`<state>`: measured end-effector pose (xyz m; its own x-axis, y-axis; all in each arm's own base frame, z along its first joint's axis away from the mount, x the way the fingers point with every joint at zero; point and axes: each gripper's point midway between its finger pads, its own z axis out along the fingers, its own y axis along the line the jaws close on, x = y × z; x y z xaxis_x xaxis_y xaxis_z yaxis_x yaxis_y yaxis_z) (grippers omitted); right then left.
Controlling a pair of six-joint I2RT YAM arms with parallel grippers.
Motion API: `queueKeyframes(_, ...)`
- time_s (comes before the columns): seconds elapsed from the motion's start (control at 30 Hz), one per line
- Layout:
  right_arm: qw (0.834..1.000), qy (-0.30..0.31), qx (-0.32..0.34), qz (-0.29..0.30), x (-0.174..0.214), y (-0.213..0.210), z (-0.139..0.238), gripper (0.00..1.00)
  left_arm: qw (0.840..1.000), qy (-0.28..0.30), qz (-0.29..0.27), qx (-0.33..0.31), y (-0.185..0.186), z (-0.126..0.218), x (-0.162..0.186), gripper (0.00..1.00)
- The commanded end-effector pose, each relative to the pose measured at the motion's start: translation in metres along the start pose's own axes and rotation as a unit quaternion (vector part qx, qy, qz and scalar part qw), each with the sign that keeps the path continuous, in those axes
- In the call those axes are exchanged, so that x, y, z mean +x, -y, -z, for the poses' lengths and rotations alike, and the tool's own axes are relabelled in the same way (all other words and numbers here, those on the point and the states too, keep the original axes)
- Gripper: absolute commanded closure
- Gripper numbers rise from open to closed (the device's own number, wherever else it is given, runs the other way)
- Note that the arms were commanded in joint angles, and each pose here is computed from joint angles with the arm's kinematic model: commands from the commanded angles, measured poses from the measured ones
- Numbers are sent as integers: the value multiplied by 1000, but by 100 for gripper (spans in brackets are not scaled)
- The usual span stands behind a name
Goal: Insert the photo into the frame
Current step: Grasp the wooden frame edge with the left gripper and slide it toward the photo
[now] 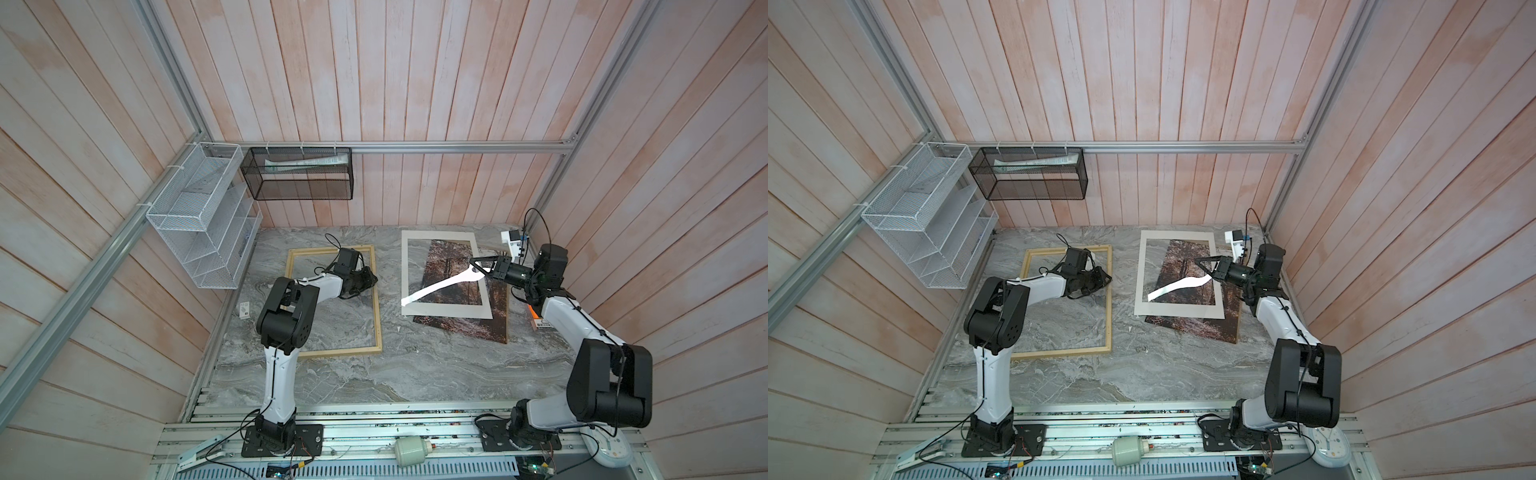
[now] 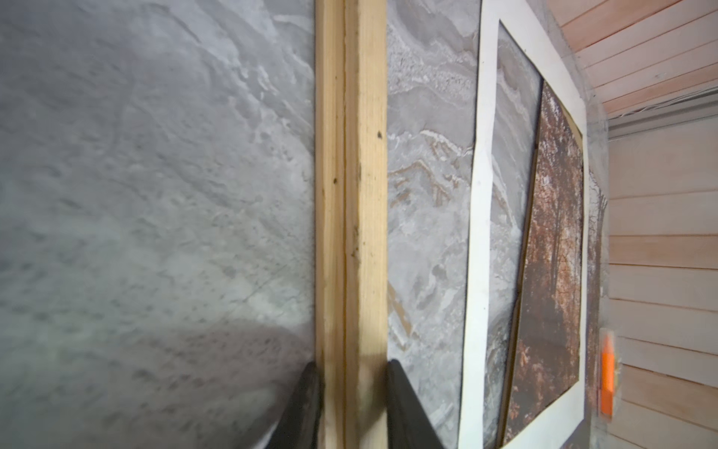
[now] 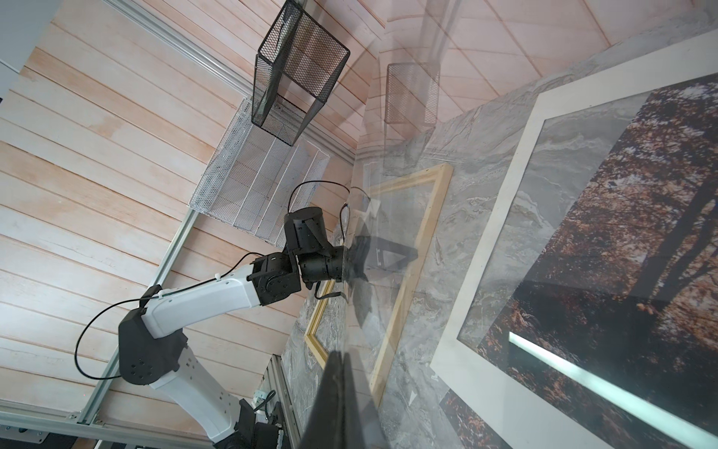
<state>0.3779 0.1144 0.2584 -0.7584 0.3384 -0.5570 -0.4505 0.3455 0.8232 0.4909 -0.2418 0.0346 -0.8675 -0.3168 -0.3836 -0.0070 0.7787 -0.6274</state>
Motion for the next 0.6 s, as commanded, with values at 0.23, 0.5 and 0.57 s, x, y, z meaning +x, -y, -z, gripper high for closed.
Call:
queueKeyframes(0.23,1000,1,-11,20,2,-11,2,100,998,-15,33,47,42,-26,7,77)
queueKeyframes(0.5,1000,-10,-17,19,8,-12,-7,100,999,11,14,46,57,-11,-8,74)
queueKeyframes(0.57,999,-15,-21,20,11,-14,-10,100,999,24,-1,32,56,0,-15,69)
